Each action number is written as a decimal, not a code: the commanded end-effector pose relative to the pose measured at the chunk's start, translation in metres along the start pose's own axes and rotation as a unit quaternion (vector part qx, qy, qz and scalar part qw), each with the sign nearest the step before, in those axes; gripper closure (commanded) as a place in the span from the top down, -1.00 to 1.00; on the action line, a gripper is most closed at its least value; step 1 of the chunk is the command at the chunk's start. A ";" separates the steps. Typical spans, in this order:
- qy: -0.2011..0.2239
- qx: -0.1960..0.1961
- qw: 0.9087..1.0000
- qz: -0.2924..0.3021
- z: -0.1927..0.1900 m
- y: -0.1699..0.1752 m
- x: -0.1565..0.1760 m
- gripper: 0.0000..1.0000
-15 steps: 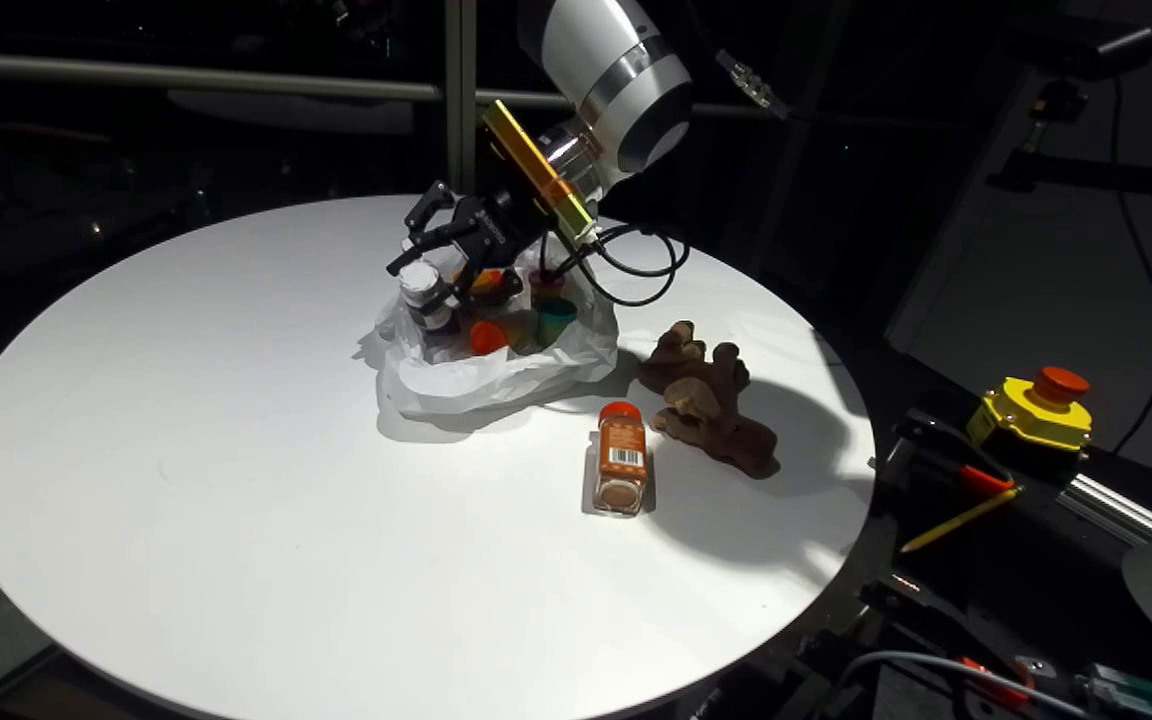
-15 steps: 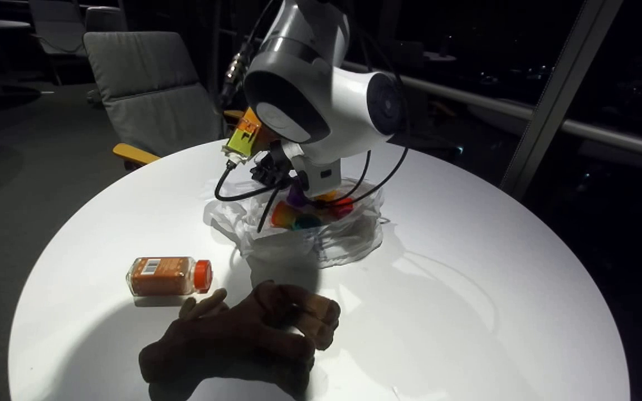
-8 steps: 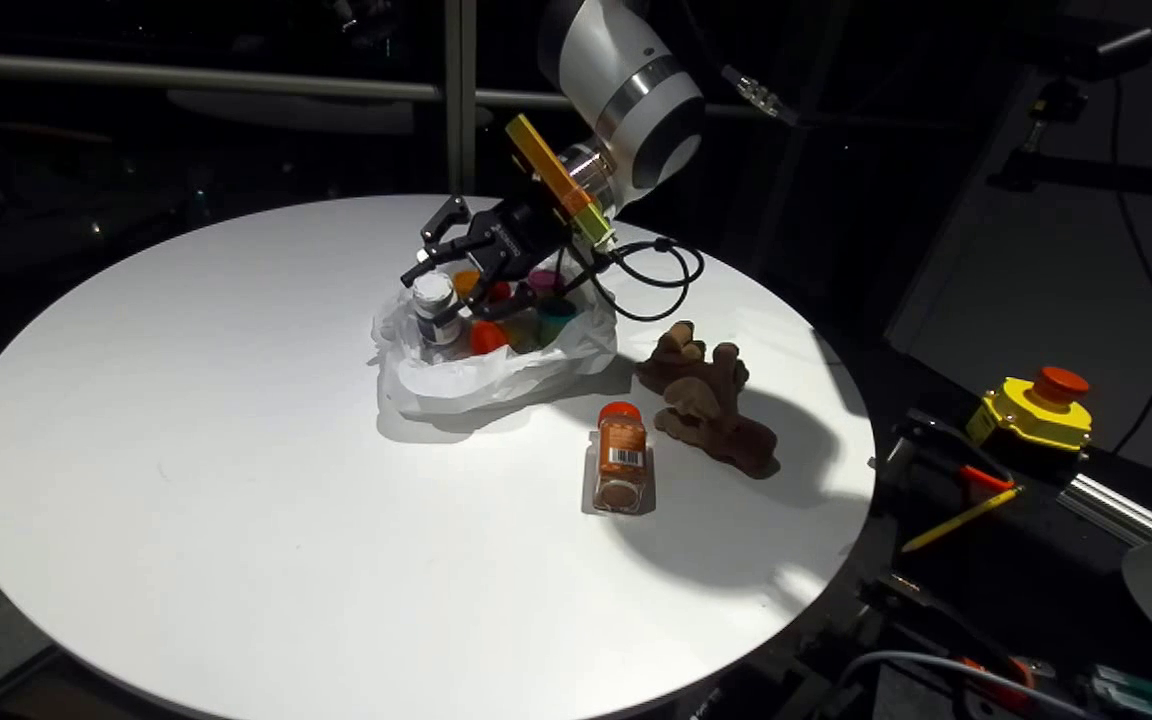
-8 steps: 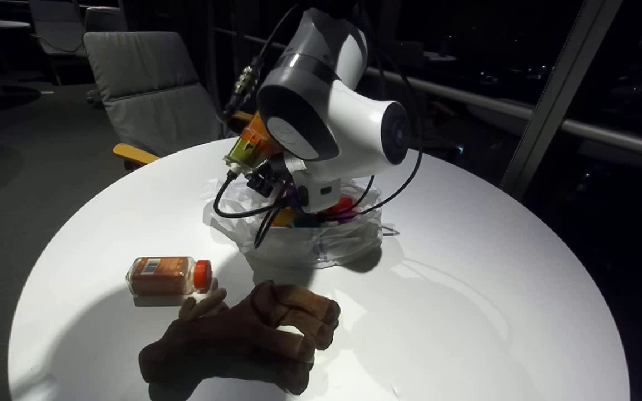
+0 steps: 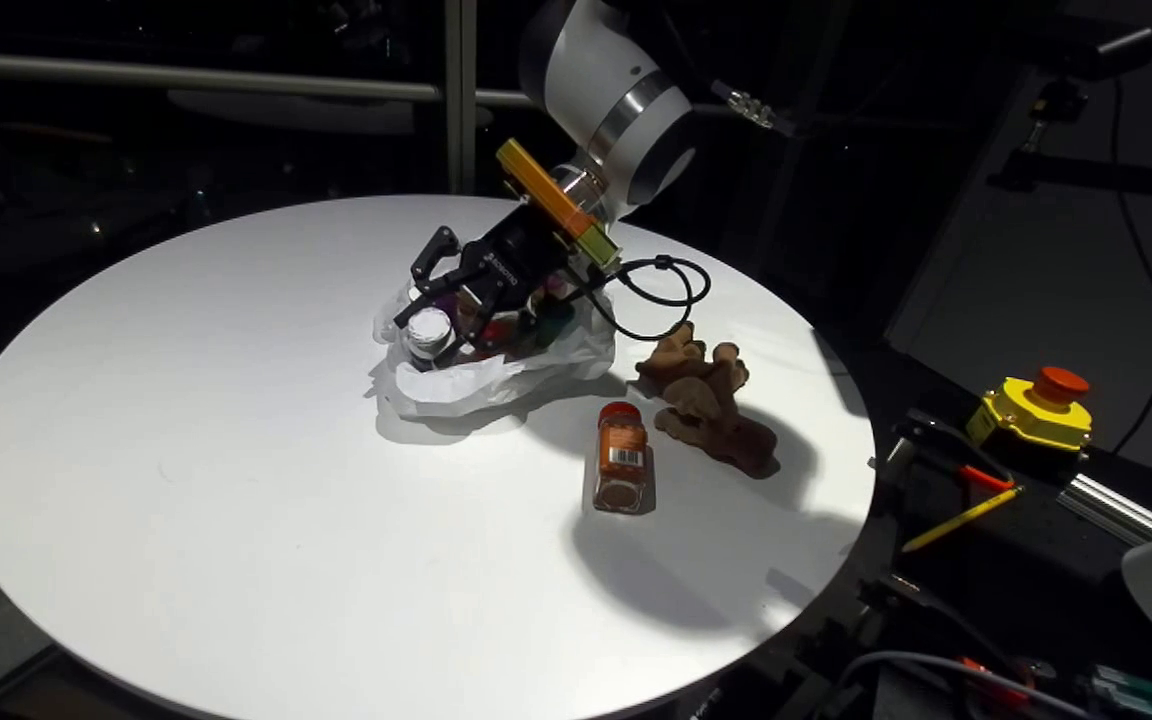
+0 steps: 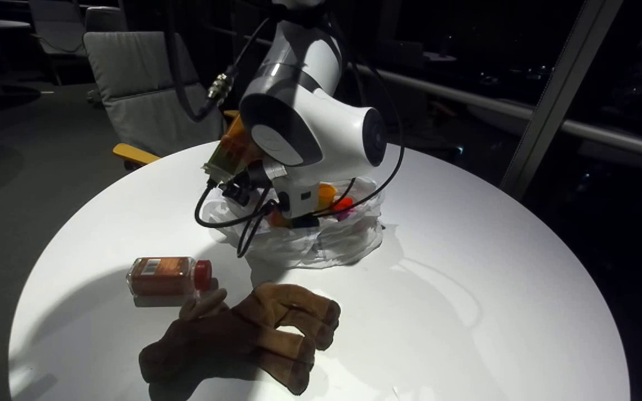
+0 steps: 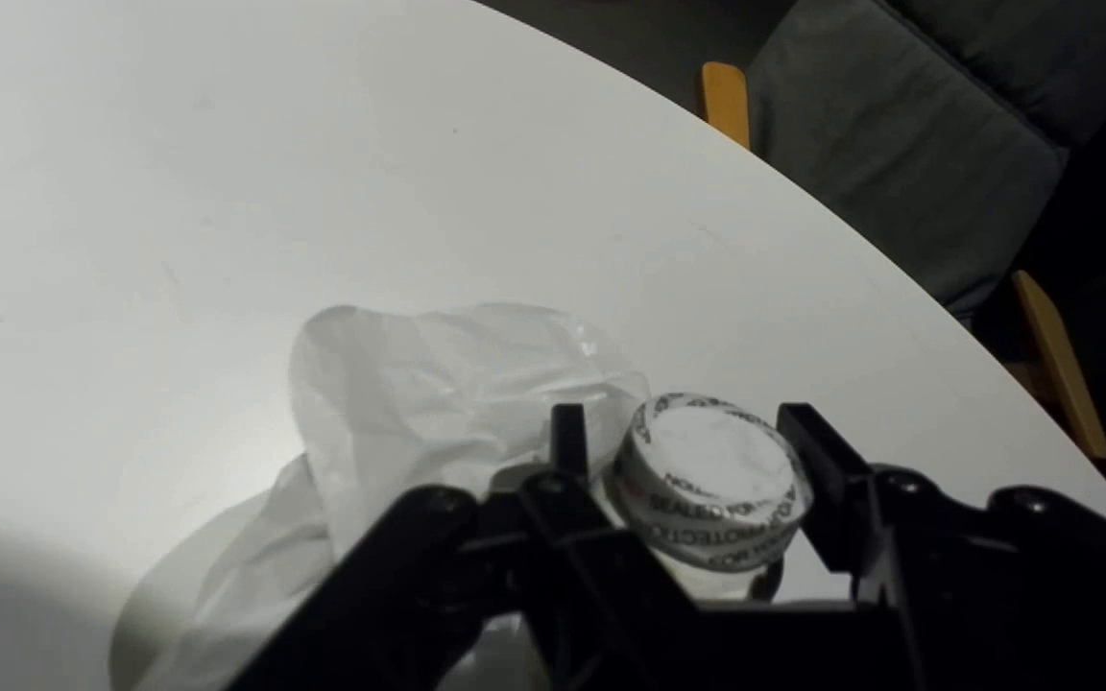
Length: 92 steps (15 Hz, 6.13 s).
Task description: Put all the objects in the white plastic bag
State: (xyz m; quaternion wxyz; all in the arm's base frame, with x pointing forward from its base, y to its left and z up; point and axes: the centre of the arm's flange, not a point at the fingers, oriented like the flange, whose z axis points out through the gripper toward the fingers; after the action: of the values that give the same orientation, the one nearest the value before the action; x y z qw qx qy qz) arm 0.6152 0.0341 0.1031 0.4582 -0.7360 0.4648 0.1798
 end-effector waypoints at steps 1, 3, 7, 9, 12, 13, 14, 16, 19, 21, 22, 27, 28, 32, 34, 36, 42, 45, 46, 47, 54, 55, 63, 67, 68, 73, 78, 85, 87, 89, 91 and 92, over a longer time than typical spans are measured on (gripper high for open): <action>0.023 -0.030 0.999 0.004 -0.005 -0.002 -0.005 -0.45; 0.030 -0.032 0.999 0.005 -0.010 -0.004 -0.004 -0.45; 0.045 -0.022 0.999 0.002 -0.022 -0.010 0.002 0.72; 0.058 0.001 0.998 -0.003 -0.029 -0.016 0.004 1.00; 0.086 0.040 0.995 -0.007 -0.039 -0.028 0.005 1.00; 0.097 0.050 0.994 -0.010 -0.042 -0.031 0.005 1.00; 0.102 0.061 0.993 -0.011 -0.044 -0.035 0.005 1.00; 0.117 0.071 0.990 -0.016 -0.047 -0.039 0.005 1.00; 0.151 0.020 0.988 -0.036 -0.039 -0.038 -0.010 1.00; 0.179 -0.029 0.982 -0.054 -0.021 -0.033 -0.033 1.00; 0.188 -0.052 0.979 -0.067 -0.010 -0.033 -0.050 1.00; 0.245 -0.160 0.946 -0.140 0.023 -0.063 -0.152 1.00; 0.256 -0.182 0.937 -0.155 0.027 -0.070 -0.174 1.00; 0.291 -0.276 0.894 -0.199 0.033 -0.093 -0.247 1.00; 0.305 -0.331 0.867 -0.213 0.032 -0.090 -0.265 1.00; 0.319 -0.387 0.835 -0.225 0.023 -0.081 -0.282 1.00; 0.365 -0.505 0.735 -0.268 0.001 -0.005 -0.270 1.00; 0.378 -0.493 0.738 -0.263 0.007 0.041 -0.245 1.00; 0.383 -0.486 0.741 -0.262 0.009 0.054 -0.237 1.00; 0.394 -0.471 0.745 -0.260 0.008 0.067 -0.233 1.00; 0.458 -0.385 0.762 -0.247 0.000 0.122 -0.188 1.00; 0.456 -0.371 0.772 -0.243 0.002 0.126 -0.183 1.00; 0.416 -0.299 0.830 -0.223 0.028 0.142 -0.158 1.00; 0.390 -0.284 0.846 -0.228 0.042 0.146 -0.154 0.47; 0.389 -0.282 0.847 -0.229 0.043 0.147 -0.156 0.35; 0.411 -0.286 0.828 -0.252 0.031 0.133 -0.184 -0.43; 0.421 -0.289 0.805 -0.303 0.019 0.068 -0.236 -0.52; 0.493 -0.280 0.748 -0.345 0.015 -0.041 -0.186 -0.52; 0.520 -0.281 0.728 -0.348 0.015 -0.060 -0.154 -0.52; 0.529 -0.291 0.718 -0.347 0.018 -0.068 -0.120 -0.52; 0.533 -0.300 0.709 -0.351 0.027 -0.068 -0.094 -0.52; 0.536 -0.303 0.704 -0.355 0.033 -0.069 -0.085 -0.52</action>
State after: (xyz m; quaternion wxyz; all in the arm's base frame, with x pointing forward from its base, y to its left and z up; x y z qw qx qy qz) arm 0.5967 0.1140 0.2057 -0.0760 -0.9207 0.2730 -0.2684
